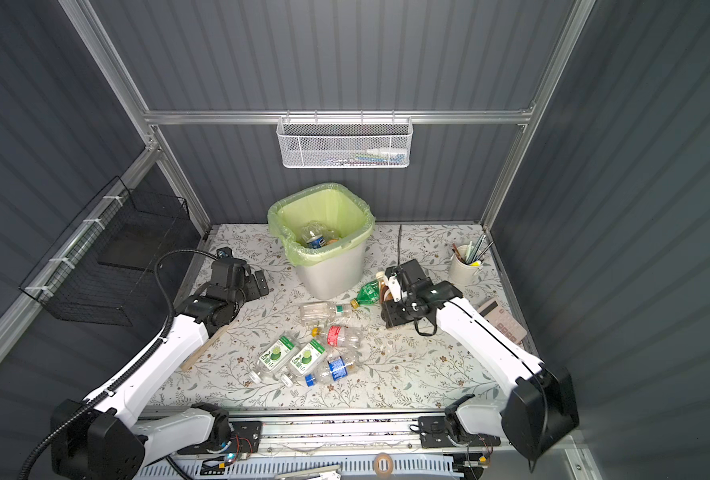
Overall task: Throw the plastic bottles in the bin
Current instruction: 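Lift the Nescafe bottle with the right gripper and release it into the bin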
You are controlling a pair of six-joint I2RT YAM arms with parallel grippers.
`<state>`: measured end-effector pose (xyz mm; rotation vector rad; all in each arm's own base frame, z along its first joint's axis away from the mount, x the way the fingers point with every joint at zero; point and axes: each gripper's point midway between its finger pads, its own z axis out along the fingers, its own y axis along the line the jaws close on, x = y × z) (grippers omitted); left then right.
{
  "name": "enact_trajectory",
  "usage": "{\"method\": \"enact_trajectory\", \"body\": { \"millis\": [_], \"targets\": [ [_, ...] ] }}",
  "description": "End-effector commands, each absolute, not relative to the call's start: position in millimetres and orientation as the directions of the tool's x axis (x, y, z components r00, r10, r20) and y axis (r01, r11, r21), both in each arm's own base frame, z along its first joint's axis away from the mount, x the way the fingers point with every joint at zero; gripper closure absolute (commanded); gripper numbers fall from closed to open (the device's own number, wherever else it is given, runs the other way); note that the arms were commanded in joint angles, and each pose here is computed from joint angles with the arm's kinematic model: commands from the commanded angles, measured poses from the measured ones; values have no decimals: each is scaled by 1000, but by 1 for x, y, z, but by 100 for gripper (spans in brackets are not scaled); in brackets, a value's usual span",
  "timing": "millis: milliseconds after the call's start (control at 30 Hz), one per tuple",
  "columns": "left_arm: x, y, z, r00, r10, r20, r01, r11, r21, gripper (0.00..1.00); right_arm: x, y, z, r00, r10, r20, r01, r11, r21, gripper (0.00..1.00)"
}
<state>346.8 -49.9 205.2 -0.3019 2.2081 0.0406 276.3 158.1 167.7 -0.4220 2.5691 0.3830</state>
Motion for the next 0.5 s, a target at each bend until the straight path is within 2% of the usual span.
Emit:
{"method": "enact_trajectory", "body": {
  "millis": [0,100,233,333,467],
  "targets": [
    [342,-39,201,-581,-213,-785,-277,959,-55,0,292,147,212,-759,-59,-649,-302,914,270,46],
    [342,-38,200,-581,-215,-785,-280,958,-55,0,299,127,268,-629,99,-771,-275,899,340,46],
    [345,-46,200,-590,-189,-785,-230,971,-61,0,314,115,334,-457,255,-852,-289,863,414,42],
    [347,-53,199,-609,-167,-775,-193,979,-60,0,332,131,374,-412,314,-855,-366,802,471,42],
    [346,-55,197,-614,-168,-771,-185,980,-67,0,370,176,415,-445,394,-804,-493,642,587,45]
  ]
}}
